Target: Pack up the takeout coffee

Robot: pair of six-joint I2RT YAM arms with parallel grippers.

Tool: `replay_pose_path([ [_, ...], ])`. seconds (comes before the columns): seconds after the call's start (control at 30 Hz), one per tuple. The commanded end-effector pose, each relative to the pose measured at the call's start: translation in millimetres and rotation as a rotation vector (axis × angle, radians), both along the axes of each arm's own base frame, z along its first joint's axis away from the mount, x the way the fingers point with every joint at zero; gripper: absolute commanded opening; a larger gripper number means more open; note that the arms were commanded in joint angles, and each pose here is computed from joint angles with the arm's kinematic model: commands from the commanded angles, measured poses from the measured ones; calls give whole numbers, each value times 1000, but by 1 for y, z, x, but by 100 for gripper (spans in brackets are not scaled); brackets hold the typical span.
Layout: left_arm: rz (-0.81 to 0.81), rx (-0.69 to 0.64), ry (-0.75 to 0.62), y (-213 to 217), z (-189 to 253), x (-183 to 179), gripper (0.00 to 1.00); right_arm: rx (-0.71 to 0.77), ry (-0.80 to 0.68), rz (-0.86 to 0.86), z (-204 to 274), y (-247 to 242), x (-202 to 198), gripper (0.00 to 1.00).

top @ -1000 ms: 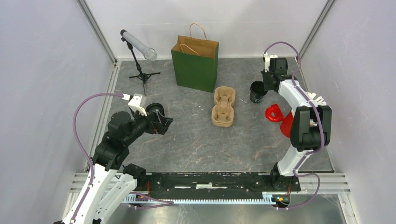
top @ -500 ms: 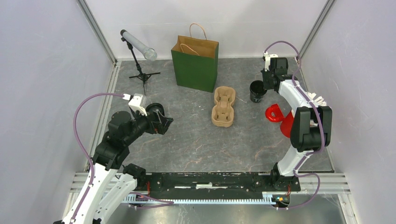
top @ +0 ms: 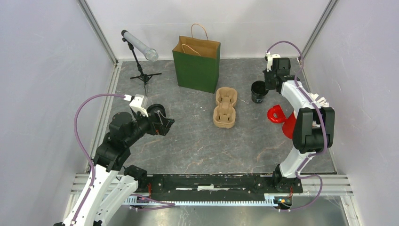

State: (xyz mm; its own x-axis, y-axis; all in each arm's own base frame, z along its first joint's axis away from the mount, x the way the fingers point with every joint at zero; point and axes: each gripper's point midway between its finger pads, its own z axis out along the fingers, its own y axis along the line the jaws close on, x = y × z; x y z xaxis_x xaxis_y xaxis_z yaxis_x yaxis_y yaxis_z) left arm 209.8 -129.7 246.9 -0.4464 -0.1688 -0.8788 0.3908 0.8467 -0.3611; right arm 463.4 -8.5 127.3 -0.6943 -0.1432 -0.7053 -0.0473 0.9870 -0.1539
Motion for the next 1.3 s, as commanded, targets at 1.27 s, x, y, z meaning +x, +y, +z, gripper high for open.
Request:
replay_pose_path([
  [1.27,56,39,14,8,-1,9,100,400,-339,1,150,12,-2,0],
])
